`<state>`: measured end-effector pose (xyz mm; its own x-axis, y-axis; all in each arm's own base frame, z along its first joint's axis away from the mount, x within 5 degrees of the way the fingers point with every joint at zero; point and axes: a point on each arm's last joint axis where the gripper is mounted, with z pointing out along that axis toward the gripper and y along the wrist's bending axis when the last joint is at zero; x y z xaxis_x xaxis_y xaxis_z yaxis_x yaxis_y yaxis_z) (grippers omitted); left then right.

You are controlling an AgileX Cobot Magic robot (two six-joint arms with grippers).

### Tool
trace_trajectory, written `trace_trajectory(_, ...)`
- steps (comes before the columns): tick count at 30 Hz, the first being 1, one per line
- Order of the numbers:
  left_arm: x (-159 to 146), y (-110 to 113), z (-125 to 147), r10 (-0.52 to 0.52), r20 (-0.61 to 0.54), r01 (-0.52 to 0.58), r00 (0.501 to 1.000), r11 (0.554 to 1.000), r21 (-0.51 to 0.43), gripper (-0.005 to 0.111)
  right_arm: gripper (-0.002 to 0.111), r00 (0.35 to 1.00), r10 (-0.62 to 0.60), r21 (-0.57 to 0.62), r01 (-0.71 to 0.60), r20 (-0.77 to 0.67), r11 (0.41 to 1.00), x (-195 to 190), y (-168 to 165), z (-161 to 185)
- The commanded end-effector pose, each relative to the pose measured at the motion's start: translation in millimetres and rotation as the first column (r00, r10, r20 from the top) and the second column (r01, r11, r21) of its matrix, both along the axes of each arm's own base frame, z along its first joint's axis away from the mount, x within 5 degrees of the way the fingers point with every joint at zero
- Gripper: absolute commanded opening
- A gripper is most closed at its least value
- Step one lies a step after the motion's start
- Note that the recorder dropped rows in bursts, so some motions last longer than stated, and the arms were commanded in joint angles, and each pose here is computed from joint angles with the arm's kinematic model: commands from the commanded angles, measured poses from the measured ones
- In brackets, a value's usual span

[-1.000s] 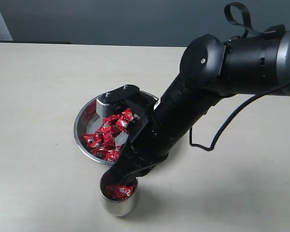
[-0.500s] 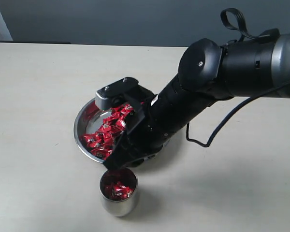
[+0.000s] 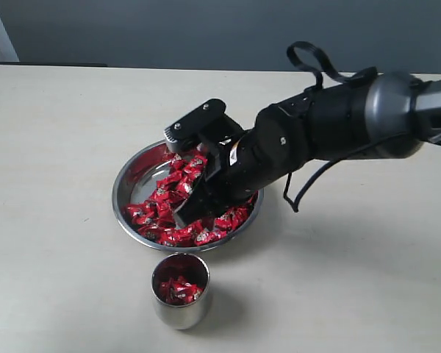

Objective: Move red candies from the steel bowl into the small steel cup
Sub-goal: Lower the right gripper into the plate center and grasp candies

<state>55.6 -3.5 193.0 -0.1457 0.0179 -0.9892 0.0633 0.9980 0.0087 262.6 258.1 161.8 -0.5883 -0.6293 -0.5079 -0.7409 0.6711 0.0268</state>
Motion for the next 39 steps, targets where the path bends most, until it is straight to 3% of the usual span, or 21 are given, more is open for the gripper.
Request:
trace_trajectory(1,0,0,-1,-0.001,0.003,0.001,1.0,1.0,-0.006,0.0,0.036,1.0,-0.005,-0.003,0.005,0.012,1.0,13,9,-11)
trace_trajectory(6,0,0,-1,-0.001,0.003,0.001,1.0,1.0,-0.006,0.0,0.036,0.999,0.006,-0.036,-0.007,-0.036,0.999,25,22,-15)
trace_trajectory(11,0,0,-1,-0.001,0.003,0.001,1.0,1.0,-0.006,0.0,0.048,0.994,-0.023,-0.087,0.014,-0.107,0.996,39,16,-24)
trace_trajectory(17,0,0,-1,-0.001,0.003,0.001,1.0,1.0,-0.006,0.0,0.048,0.988,-0.079,-0.096,0.067,-0.129,0.993,51,0,-26)
trace_trajectory(24,0,0,-1,-0.001,0.003,0.001,1.0,1.0,-0.006,0.0,0.047,0.979,-0.109,-0.051,0.102,-0.174,0.993,49,3,-25)
trace_trajectory(39,0,0,-1,-0.001,0.003,0.001,1.0,1.0,-0.006,0.0,0.043,0.97,-0.093,-0.006,0.094,-0.223,0.996,45,8,-25)
